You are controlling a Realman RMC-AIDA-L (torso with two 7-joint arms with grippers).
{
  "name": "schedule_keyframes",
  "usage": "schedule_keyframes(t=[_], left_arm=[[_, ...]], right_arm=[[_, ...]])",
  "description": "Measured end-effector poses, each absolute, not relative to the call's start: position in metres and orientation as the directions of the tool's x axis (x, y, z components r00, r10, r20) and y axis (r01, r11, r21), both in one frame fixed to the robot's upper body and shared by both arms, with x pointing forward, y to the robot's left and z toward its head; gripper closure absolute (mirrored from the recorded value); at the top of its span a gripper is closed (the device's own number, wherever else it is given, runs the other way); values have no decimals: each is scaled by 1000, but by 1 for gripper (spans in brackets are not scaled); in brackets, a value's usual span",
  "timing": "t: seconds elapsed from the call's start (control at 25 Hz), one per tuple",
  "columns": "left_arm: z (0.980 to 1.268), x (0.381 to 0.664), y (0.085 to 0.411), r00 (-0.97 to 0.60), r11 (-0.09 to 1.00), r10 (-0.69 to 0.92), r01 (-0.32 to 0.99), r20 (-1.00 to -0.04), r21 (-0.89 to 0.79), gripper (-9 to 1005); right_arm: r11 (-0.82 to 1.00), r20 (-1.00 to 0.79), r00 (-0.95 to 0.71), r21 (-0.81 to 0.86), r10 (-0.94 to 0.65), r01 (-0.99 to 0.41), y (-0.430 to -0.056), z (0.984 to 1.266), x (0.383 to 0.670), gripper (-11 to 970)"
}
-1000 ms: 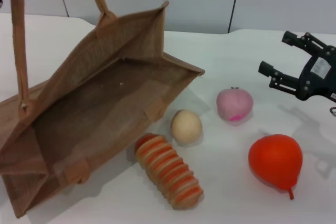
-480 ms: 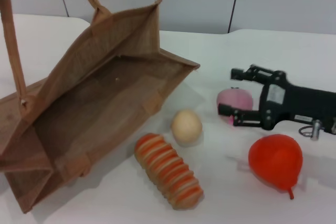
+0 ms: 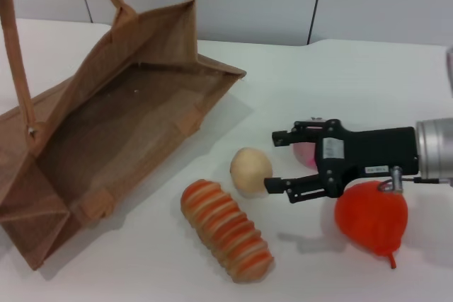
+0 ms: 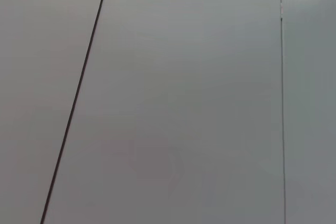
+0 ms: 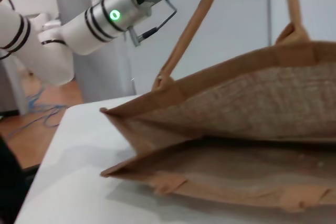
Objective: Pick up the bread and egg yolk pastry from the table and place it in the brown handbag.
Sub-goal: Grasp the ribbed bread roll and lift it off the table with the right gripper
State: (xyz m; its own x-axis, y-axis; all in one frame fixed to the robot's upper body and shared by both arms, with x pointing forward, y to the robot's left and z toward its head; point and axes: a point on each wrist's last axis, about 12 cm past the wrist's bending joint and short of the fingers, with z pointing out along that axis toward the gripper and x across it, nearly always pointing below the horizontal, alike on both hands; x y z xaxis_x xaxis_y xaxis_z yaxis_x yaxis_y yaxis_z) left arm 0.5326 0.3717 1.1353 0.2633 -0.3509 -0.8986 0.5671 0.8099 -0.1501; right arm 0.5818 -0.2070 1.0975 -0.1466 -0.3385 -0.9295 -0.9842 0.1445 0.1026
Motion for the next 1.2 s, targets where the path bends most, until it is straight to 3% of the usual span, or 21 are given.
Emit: schedule_keyframes(t=[0.72, 1.0, 1.2], left_arm=[[1144, 542, 380, 284, 829, -355, 536, -891, -159, 903], [1148, 547, 382, 287, 837, -345, 525, -894, -155, 903], [1151, 551, 382, 298, 839, -349, 522, -889, -154, 903]], right_arm=[[12, -771, -262, 313, -581, -950, -156, 1121, 592, 77], [-12, -708, -216, 302, -672, -953, -143, 1140, 591, 78], [29, -676, -157, 197, -720, -980, -130, 1162, 568, 80]])
